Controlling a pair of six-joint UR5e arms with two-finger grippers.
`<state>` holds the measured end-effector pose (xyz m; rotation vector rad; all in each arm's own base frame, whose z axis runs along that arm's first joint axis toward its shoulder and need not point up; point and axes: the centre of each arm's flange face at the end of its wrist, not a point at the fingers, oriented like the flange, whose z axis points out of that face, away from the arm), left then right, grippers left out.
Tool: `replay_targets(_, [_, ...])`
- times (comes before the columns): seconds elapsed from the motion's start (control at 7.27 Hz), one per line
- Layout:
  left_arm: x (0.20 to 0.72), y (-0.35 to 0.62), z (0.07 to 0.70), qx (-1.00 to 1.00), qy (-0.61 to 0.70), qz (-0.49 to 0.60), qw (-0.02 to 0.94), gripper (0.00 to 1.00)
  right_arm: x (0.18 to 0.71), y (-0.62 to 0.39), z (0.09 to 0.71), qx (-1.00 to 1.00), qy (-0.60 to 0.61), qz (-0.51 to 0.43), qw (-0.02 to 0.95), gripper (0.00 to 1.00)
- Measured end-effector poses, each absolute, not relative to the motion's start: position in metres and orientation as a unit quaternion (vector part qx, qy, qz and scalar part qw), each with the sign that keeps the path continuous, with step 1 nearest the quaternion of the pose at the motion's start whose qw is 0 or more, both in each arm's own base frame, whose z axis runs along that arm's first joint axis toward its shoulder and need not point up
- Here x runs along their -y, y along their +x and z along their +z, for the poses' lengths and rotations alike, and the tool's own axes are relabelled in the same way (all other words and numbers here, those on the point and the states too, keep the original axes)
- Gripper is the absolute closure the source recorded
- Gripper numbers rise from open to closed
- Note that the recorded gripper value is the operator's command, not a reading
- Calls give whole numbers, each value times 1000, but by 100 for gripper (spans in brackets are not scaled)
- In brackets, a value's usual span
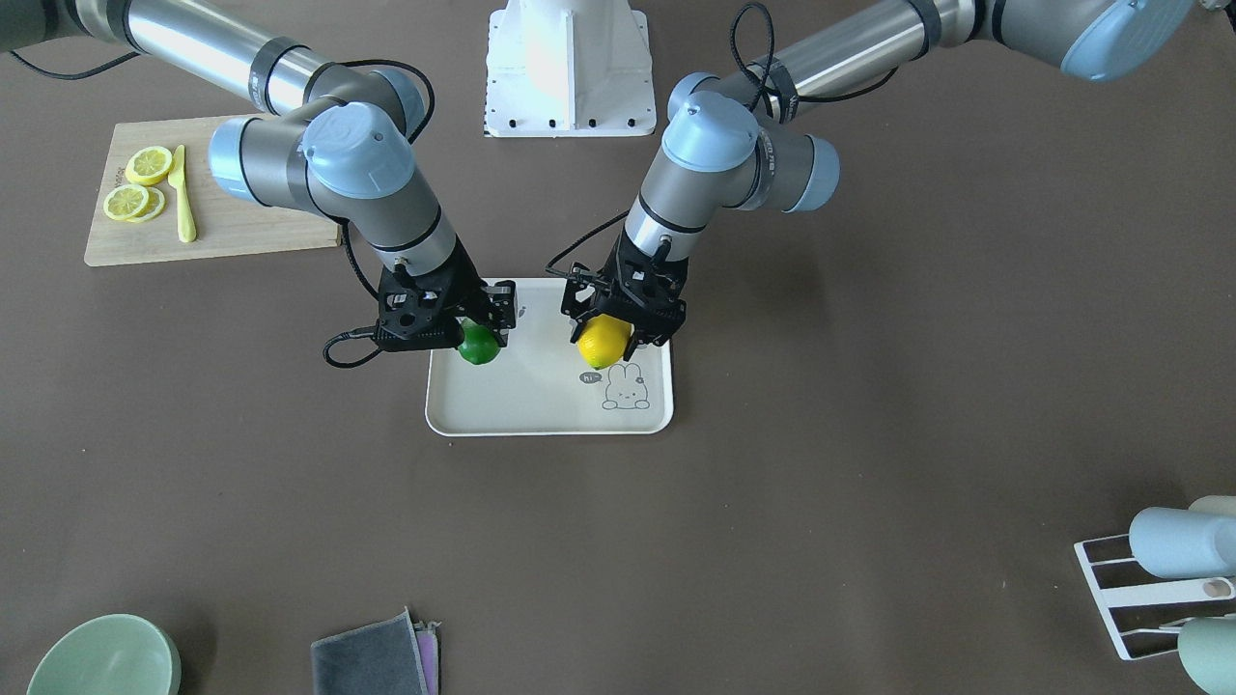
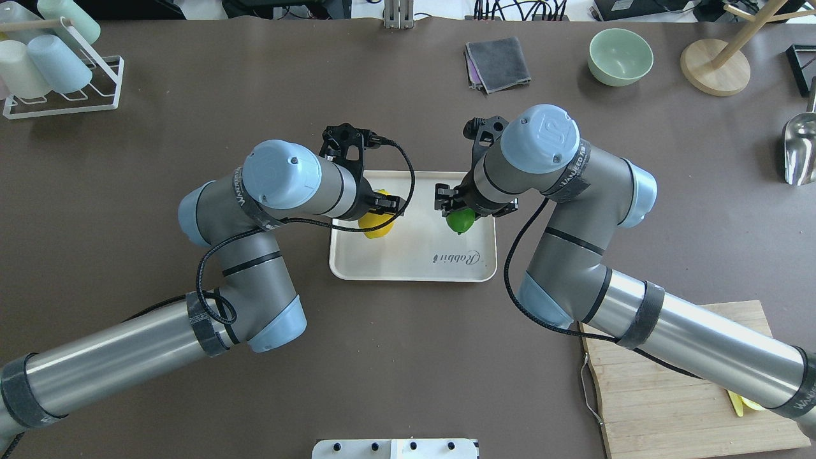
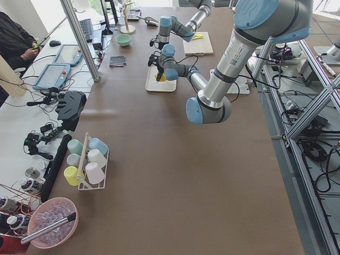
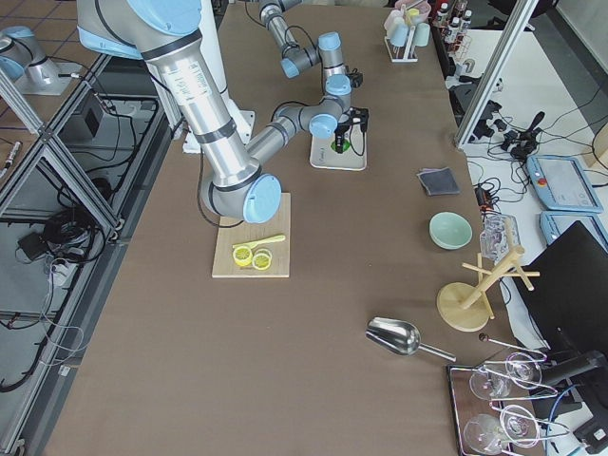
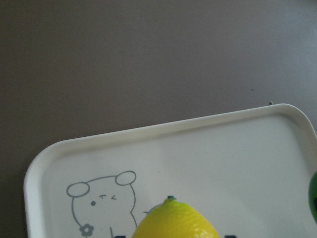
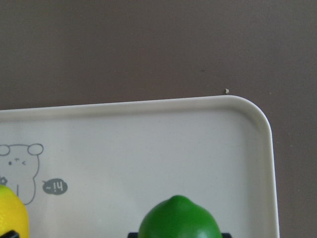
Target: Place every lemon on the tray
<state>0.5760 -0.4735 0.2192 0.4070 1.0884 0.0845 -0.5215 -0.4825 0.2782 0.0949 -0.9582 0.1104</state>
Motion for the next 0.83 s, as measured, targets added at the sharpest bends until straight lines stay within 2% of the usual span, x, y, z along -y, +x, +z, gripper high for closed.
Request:
replay_targets(0.14, [472,578,220,-512,192,40,836,100,482,-528,284,457,47,54,887,100])
replay_targets(0.28, [472,578,220,-512,192,41,836,100,483,-533,289,454,47,54,888,33])
replay_targets(0.41, [471,579,220,-512,192,41,836,32,486,-540,293,451,46,55,890,1])
replay_targets(0.55, [471,579,220,-511,193,42,836,2,489,-550,294,450,44,55,890,0])
replay_targets(0.83, [473,577,222,-508,197,42,837,2,492,-556,282,460,44,59,885,0])
